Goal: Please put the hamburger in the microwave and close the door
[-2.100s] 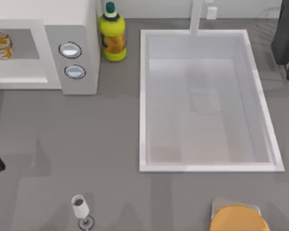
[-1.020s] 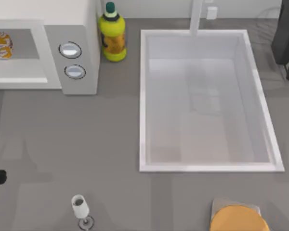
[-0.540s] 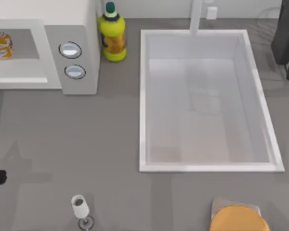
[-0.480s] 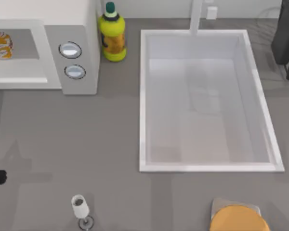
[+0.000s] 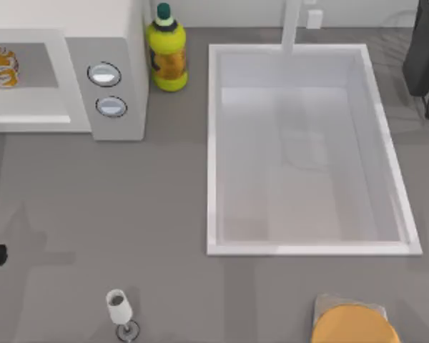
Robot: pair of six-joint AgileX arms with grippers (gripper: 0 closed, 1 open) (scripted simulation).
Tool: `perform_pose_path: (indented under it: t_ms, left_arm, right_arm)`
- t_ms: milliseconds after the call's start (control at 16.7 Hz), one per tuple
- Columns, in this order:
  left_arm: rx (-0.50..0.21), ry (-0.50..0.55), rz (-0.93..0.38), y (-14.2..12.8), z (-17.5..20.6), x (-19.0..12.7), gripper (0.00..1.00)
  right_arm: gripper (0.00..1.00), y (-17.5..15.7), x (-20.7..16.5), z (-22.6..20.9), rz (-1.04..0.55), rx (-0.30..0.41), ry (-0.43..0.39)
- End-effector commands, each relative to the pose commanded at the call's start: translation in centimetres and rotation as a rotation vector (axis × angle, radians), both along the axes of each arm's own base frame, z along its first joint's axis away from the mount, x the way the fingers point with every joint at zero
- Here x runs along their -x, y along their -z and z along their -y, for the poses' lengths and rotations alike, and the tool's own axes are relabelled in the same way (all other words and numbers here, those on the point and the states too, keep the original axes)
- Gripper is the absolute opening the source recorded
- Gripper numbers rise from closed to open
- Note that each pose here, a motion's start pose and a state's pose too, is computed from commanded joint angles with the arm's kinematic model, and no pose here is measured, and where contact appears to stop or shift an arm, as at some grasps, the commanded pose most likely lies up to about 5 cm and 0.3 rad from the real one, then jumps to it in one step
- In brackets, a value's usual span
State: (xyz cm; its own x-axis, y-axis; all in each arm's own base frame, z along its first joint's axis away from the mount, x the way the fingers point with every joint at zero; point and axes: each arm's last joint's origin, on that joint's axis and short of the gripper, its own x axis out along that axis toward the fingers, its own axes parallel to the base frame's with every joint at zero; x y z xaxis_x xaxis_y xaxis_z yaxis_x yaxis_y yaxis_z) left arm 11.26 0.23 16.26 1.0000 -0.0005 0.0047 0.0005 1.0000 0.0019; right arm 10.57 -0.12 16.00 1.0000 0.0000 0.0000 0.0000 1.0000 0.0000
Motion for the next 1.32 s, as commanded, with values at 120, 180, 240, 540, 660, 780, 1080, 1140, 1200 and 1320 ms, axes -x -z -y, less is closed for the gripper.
perform_pose_path:
  t_ms: [120,180,240,540,660,780,1080,1140,1200,1320]
  left_arm:
    - [0.000,-0.002,0.002,0.0,-0.2,-0.5,0.00]
    - [0.001,-0.002,0.002,0.0,-0.3,-0.8,0.00]
    - [0.002,-0.003,0.000,0.0,-0.5,-1.0,0.00]
    - [0.002,-0.001,-0.005,0.1,-0.7,-1.3,0.00]
    - [0.002,0.001,-0.004,0.1,-0.6,-1.3,0.00]
    - [0.001,0.001,-0.004,0.1,-0.5,-1.2,0.00]
    - [0.001,0.001,-0.003,0.5,0.0,-0.6,0.00]
    - [0.002,0.001,-0.004,0.5,0.1,-0.5,0.00]
    - [0.002,0.001,-0.004,0.5,0.1,-0.5,0.00]
    - [0.002,0.000,-0.001,0.4,0.0,-0.6,0.00]
  right_arm:
    - [1.00,0.0,0.0,0.0,0.000,0.000,0.000]
    - [1.00,0.0,0.0,0.0,0.000,0.000,0.000]
    - [1.00,0.0,0.0,0.0,0.000,0.000,0.000]
    - [1.00,0.0,0.0,0.0,0.000,0.000,0.000]
    - [1.00,0.0,0.0,0.0,0.000,0.000,0.000]
    - [1.00,0.0,0.0,0.0,0.000,0.000,0.000]
    - [1.00,0.0,0.0,0.0,0.000,0.000,0.000]
    - [1.00,0.0,0.0,0.0,0.000,0.000,0.000]
    - [1.00,0.0,0.0,0.0,0.000,0.000,0.000]
    - [1.00,0.0,0.0,0.0,0.000,0.000,0.000]
